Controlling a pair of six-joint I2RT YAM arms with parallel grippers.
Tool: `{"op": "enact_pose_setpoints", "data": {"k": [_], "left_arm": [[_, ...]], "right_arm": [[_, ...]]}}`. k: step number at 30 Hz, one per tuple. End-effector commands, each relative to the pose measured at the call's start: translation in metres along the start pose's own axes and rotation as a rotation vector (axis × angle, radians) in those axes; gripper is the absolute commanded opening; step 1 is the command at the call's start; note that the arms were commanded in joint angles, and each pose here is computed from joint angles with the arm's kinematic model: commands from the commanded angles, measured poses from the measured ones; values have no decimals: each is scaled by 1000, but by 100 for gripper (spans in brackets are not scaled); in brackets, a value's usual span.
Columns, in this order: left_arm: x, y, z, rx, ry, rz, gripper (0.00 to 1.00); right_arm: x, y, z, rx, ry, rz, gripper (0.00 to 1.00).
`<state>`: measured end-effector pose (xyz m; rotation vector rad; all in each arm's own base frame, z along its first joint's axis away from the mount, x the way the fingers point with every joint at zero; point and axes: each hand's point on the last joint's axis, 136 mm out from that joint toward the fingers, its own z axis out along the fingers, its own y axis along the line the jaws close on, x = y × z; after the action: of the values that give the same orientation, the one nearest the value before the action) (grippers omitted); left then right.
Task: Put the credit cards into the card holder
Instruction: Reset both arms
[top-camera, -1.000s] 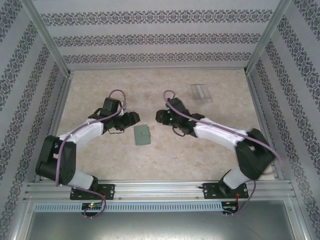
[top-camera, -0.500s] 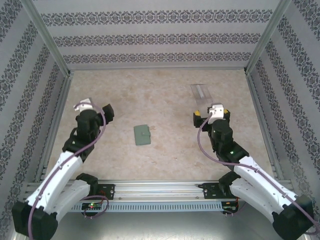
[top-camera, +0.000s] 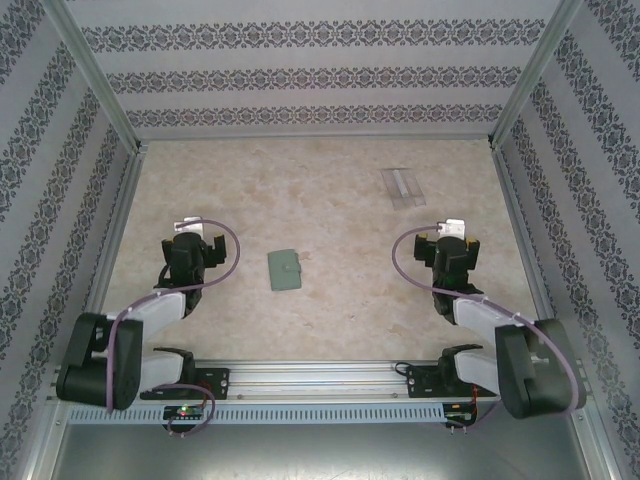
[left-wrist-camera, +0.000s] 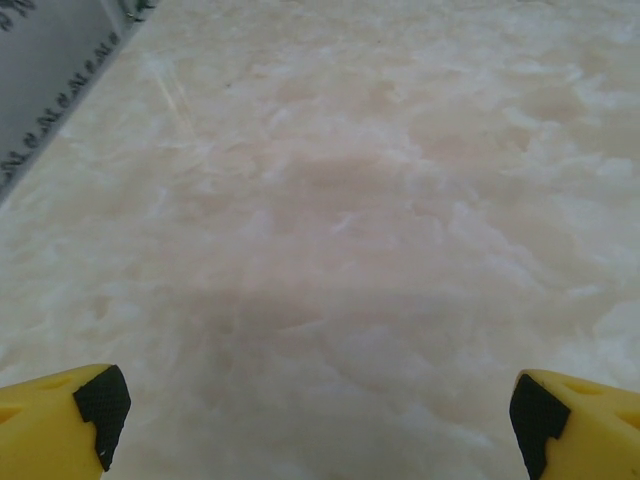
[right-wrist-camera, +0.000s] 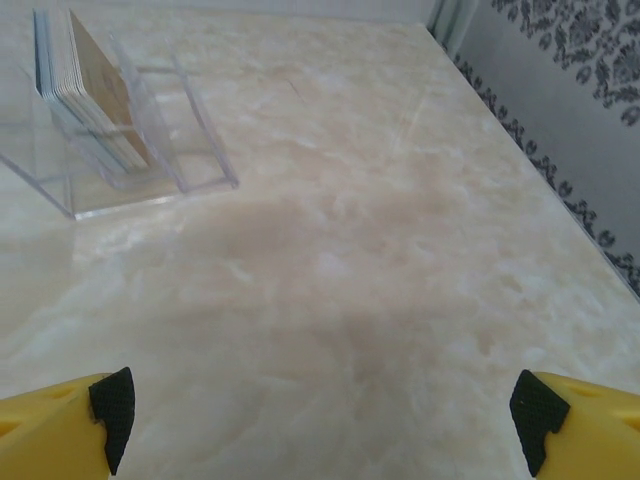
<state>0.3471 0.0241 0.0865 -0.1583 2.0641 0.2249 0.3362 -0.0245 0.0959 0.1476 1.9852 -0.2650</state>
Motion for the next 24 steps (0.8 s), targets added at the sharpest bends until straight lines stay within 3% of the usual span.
{"op": "enact_pose_setpoints", "data": {"k": [1,6,12,24], "left_arm": [[-40,-10,10,93,-149,-27,99],[-33,-4,29,101,-147,-74,99],[-23,-6,43,64,-128,-45,100],[-22,-9,42,58,-119,-28,100]], "right_arm": [[-45,8,11,-57,-160,57,98],[-35,31,43,-171,-131,60,98],[-33,17,44,-89,-114,86,98],[-35,20,42,-84,-125,69,98]]}}
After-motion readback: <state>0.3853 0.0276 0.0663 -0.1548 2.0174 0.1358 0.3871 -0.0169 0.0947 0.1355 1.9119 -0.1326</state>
